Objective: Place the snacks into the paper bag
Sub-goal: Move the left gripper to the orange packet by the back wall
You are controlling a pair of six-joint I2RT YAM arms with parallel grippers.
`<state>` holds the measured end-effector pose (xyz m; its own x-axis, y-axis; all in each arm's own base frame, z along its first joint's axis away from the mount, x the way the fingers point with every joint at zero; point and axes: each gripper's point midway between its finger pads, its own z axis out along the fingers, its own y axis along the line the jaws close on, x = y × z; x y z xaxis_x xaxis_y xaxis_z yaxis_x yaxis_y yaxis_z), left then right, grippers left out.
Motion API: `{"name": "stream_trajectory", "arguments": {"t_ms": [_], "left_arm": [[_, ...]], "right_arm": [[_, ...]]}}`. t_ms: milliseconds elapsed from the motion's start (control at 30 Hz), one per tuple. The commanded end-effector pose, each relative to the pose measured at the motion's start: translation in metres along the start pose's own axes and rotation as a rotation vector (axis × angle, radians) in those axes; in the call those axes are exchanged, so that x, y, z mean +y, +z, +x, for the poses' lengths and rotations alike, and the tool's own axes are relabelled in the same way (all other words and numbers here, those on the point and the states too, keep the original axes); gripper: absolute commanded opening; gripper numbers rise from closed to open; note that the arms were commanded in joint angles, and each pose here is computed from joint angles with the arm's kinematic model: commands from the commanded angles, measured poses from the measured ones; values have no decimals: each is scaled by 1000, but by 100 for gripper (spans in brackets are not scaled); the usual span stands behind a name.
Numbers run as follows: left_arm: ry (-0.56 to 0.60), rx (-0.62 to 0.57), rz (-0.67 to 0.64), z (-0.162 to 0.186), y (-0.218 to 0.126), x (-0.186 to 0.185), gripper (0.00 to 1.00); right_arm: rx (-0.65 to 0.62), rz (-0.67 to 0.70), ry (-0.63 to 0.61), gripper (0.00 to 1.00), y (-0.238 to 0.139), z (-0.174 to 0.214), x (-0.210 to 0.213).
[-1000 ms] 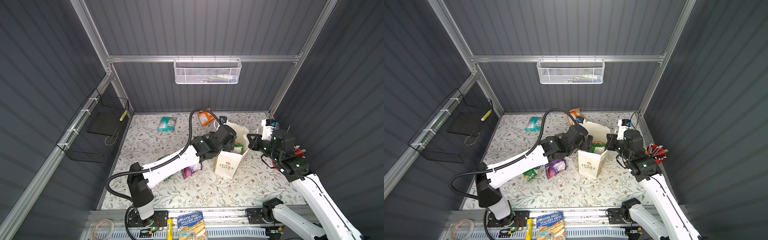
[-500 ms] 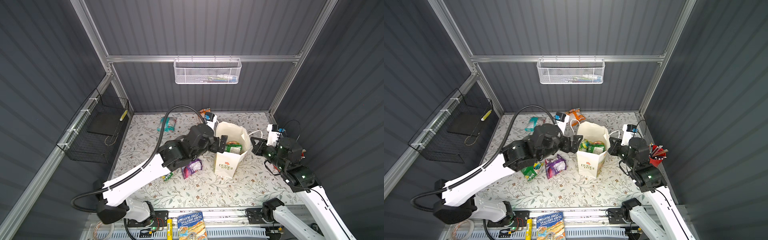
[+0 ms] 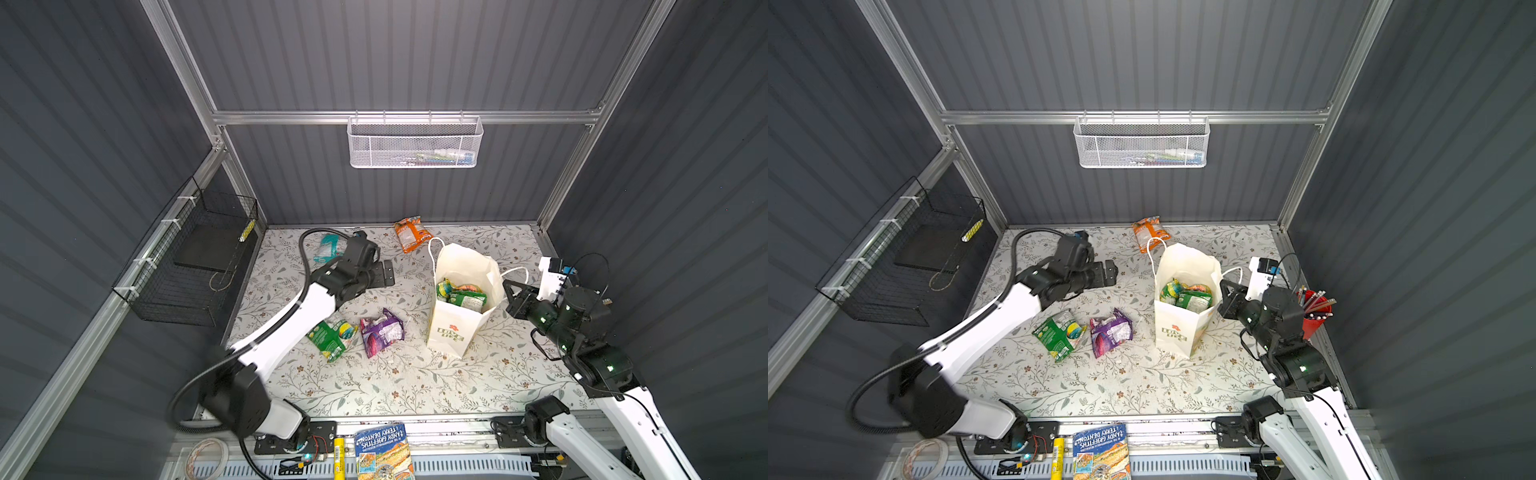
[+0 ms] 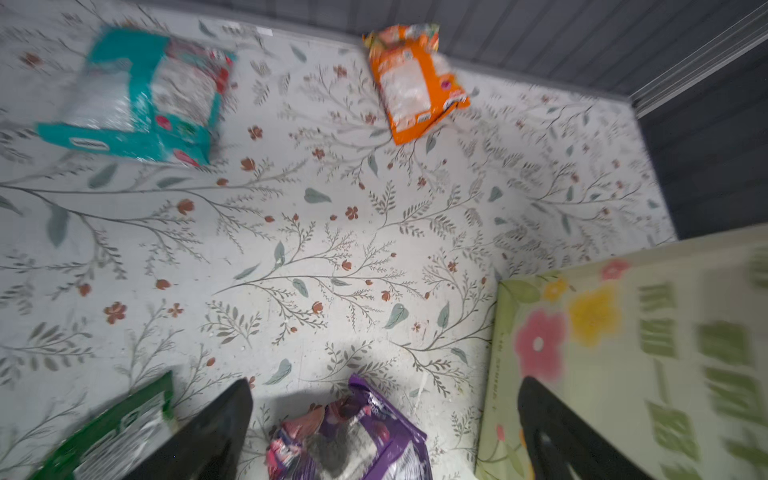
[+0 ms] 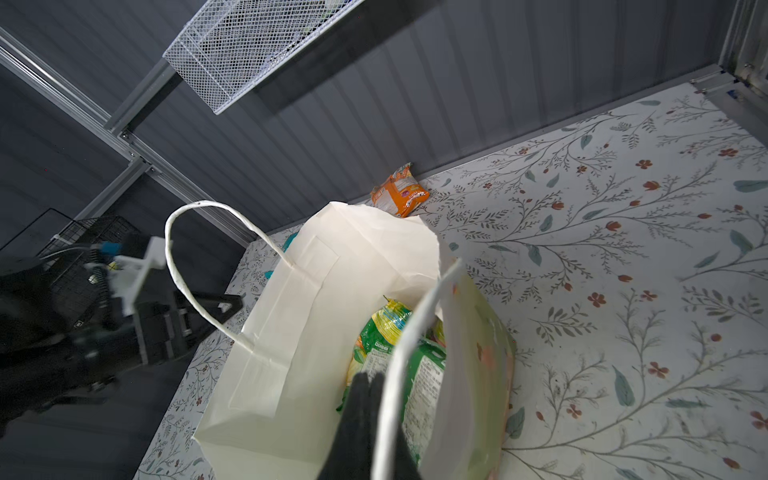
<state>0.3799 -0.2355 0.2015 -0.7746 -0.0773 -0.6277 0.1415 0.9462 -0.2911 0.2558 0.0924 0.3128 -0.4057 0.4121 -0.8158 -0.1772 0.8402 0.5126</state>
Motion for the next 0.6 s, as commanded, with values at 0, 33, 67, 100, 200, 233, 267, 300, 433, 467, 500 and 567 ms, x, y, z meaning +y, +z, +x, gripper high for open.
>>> {"name": "stream_trajectory", "arguments": {"t_ms": [0, 33, 67, 100, 200, 233, 267, 300, 433, 467, 500, 567], "left_arm": [[10, 41, 62, -26, 52, -18, 100], [7, 66, 52, -31, 69, -16, 100], [14, 87, 44, -35, 91, -16, 100], [26, 100, 35, -41, 109, -16, 100], [62, 113, 25, -58, 152, -17, 100], [70, 116, 16, -61, 164, -15, 100], [73, 119, 12, -66, 176, -12, 100], [77, 122, 18, -69, 188, -10, 100], [59, 100, 73, -79, 221, -5, 100], [56, 88, 93, -81, 227, -5, 100], [57, 73, 117, -83, 232, -5, 100], [51, 56, 147, -84, 243, -2, 100]], "right_arm": [[-33, -35, -1, 0, -1, -7, 6], [-33, -32, -1, 0, 0, -6, 5], [-30, -29, 0, 0, 1, -5, 4], [-26, -34, 1, 0, 3, -4, 5], [-8, -42, 4, 0, 8, 0, 5], [-6, -42, 6, 0, 9, 1, 5], [-2, -42, 5, 0, 11, 2, 4], [2, -39, 6, 0, 13, 3, 4], [8, -34, 0, 0, 16, 4, 2], [5, -27, -1, 0, 16, 4, 1], [3, -21, -2, 0, 17, 4, 0], [5, -15, -4, 0, 18, 4, -2]]}}
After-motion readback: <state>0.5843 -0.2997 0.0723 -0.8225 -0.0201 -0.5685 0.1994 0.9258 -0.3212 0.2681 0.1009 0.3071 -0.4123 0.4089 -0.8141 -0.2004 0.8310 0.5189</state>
